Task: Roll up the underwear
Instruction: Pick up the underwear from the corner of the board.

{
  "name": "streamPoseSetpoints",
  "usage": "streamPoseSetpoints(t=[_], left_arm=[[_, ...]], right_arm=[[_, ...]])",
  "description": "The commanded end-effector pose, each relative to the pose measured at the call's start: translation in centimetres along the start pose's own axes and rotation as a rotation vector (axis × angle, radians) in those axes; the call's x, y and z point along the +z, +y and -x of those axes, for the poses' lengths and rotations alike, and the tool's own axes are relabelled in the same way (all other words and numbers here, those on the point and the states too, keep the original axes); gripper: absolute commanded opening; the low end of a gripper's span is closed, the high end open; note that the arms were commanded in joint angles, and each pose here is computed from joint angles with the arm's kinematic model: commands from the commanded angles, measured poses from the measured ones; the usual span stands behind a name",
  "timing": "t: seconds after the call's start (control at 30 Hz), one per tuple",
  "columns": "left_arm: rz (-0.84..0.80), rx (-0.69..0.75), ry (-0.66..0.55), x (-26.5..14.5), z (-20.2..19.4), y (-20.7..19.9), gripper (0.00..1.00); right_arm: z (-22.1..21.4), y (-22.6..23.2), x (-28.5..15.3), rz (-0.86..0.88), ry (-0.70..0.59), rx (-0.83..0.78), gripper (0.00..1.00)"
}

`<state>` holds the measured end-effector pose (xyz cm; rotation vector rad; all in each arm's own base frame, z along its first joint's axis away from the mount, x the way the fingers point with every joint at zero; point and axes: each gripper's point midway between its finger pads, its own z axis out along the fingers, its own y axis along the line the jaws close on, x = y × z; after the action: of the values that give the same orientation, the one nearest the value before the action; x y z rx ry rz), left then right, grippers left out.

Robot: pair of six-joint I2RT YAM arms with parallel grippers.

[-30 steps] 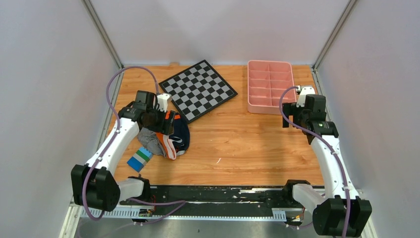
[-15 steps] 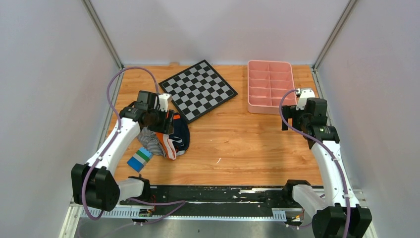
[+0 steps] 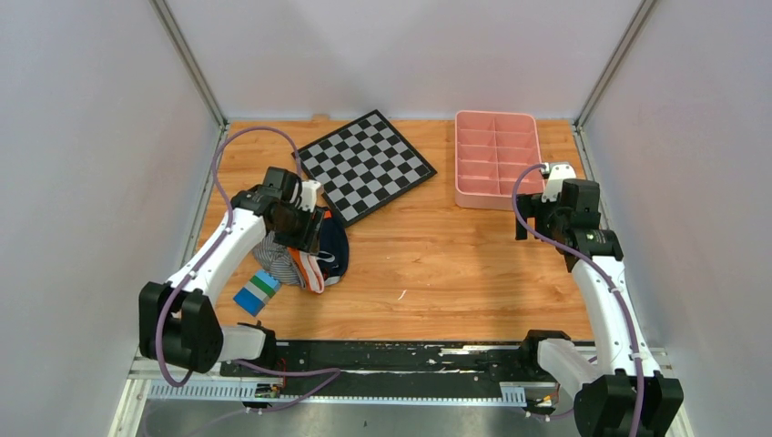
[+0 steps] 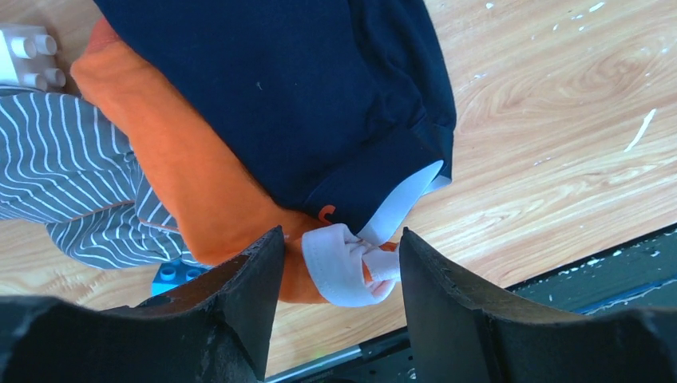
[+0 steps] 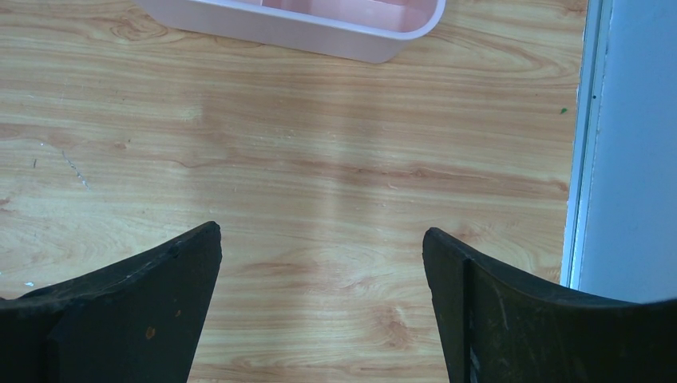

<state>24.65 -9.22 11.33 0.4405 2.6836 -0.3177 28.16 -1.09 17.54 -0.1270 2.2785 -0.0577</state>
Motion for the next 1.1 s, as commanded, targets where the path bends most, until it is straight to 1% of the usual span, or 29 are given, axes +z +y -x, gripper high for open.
streamPoseSetpoints(t=[0.0,0.07,0.1,0.27,0.4,0.47,0.53,0.63,0.67,0.77,0.83,0.93,1.0,1.07], left_arm=[[0.024,0.068,0.033,-0.4,0.4,0.1,0.62],[0.035,0.079,0.038,-0.3,0.4,0.2,0.61],[0.039,0.084,0.037,-0.3,0.5,0.2,0.6],[0.053,0.094,0.013,-0.8,1.3,0.3,0.39],[0.095,0.098,-0.005,-1.3,1.8,1.0,0.11],[0.1,0.108,-0.018,-1.7,2.2,1.0,0.01],[0.083,0.12,-0.025,-2.2,2.7,0.6,0.0],[0.009,0.138,-0.051,-3.4,4.0,-0.8,0.0],[-0.023,0.141,-0.076,-4.2,4.7,-1.6,0.0],[-0.099,0.17,-0.224,-7.6,7.4,-4.3,0.0],[-0.104,0.242,-0.314,-9.9,8.8,-5.9,0.0],[-0.172,0.356,-0.396,-12.4,9.8,-9.4,0.0],[-0.28,0.421,-0.431,-13.5,9.6,-12.7,0.0],[-0.405,0.51,-0.43,-14.2,8.9,-16.3,0.0]], right_arm=[[0.7,0.0,0.0,0.005,-0.021,0.01,0.96],[0.6,-0.1,0.0,0.003,-0.022,0.009,0.97],[0.6,-0.1,0.0,0.003,-0.02,0.01,0.97],[0.4,-0.1,0.1,-0.002,-0.018,0.009,0.96],[0.4,-0.1,0.1,-0.002,-0.021,0.005,0.96],[0.5,-0.2,0.0,-0.003,-0.024,0.004,0.96],[0.8,-0.3,-0.2,-0.008,-0.032,-0.002,0.96],[1.2,-0.6,-0.5,-0.023,-0.05,-0.017,0.96],[1.5,-0.8,-0.6,-0.034,-0.057,-0.018,0.96],[2.0,-1.0,-0.9,-0.039,-0.067,-0.029,0.96],[2.2,-0.8,-1.1,-0.026,-0.069,-0.037,0.96],[2.8,-0.7,-1.4,-0.011,-0.079,-0.057,0.96],[3.2,-1.1,-1.5,-0.031,-0.078,-0.064,0.96],[3.7,-1.4,-1.5,-0.047,-0.077,-0.072,0.96]])
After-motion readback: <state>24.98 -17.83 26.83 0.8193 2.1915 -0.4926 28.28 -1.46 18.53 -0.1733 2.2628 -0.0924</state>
